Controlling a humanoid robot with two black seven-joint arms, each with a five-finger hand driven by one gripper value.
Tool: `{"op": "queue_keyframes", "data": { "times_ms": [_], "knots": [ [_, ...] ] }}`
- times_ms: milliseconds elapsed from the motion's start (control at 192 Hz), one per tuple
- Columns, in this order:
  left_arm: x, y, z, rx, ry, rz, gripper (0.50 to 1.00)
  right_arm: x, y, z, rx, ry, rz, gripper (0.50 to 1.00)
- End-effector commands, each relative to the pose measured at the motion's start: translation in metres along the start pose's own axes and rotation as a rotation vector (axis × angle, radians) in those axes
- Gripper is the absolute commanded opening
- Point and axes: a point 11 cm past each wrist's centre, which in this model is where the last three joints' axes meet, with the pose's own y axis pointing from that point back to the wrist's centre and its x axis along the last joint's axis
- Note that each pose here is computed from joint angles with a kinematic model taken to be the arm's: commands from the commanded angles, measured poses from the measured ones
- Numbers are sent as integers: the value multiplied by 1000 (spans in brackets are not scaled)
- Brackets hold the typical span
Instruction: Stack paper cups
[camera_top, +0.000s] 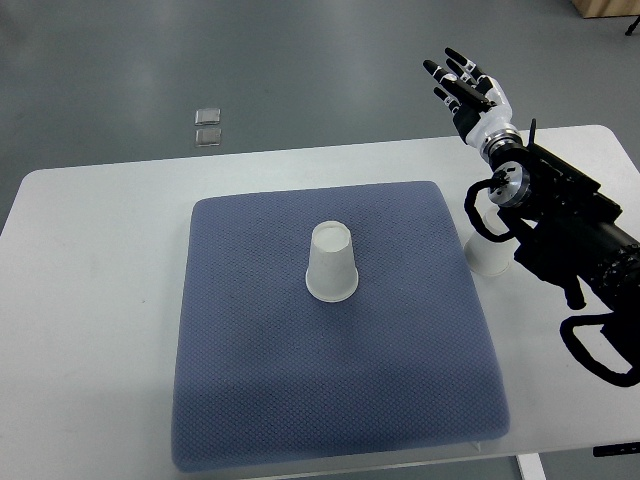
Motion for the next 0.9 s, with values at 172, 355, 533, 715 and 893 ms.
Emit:
{"op": "queue_keyframes", "data": {
  "times_ms": [172, 355, 533, 715, 893],
  "knots": [
    [0, 0, 0, 0, 0, 0, 1000, 0, -1, -2, 4, 1, 0, 913],
    [0, 0, 0, 0, 0, 0, 1000, -1, -2, -5, 10, 2, 3, 913],
    [0, 0, 0, 0, 0, 0, 1000, -10, -2, -7, 11, -6, -28, 913],
    [0, 0, 0, 0, 0, 0, 1000, -25, -2, -14, 20, -1, -70, 913],
    [0, 0, 0, 0, 0, 0, 1000, -19, -2, -56, 71, 115, -126, 913]
  ]
}}
